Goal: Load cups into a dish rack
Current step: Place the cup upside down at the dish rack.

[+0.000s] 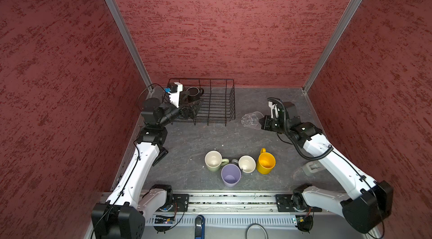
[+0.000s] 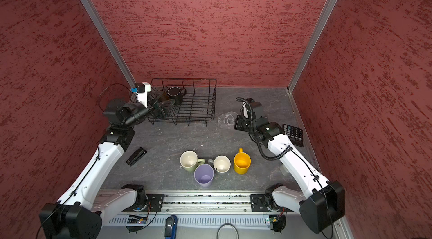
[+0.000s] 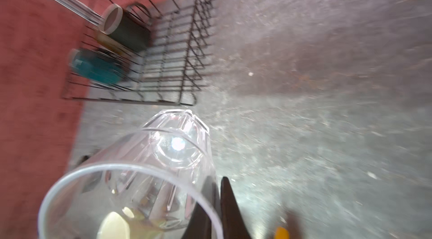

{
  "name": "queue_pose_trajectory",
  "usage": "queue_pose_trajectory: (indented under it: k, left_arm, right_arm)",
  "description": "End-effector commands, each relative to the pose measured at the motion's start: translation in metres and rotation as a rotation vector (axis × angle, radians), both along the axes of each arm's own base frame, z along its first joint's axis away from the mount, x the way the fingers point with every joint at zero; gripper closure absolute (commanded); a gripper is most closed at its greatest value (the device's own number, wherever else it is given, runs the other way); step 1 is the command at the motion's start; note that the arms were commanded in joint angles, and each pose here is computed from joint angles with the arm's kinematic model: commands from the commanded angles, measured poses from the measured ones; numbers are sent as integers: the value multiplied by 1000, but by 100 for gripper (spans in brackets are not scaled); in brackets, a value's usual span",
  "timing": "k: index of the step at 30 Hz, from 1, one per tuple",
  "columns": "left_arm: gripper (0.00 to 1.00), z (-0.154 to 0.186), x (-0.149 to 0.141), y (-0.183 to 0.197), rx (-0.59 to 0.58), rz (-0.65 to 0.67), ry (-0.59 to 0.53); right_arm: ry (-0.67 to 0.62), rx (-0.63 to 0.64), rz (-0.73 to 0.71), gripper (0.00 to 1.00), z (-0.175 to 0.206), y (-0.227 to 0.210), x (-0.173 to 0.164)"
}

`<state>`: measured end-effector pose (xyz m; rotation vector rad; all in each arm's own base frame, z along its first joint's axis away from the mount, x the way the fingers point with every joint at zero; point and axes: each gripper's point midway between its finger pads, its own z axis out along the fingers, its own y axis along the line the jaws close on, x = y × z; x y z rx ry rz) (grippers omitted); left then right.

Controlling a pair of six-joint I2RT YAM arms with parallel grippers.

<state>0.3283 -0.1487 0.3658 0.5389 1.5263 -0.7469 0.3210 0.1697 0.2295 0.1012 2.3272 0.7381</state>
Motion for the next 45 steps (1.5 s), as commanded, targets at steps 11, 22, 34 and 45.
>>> queue_pose_trajectory:
  k: [11, 22, 34, 45]
  left_arm:
    - [1, -22, -66, -82, 20, -405, -245]
    - [1, -30, -63, -97, -14, -522, -248]
    - [0, -25, -61, -108, -31, -566, -275]
    - [2, -24, -69, -119, -32, -639, -273]
  right_arm:
    - [-175, 485, 337, 100, 96, 64, 2]
    - [-164, 605, 561, 100, 109, 86, -28]
    - [-128, 642, 653, 100, 105, 110, -43]
    - [-102, 675, 700, 100, 100, 130, -50]
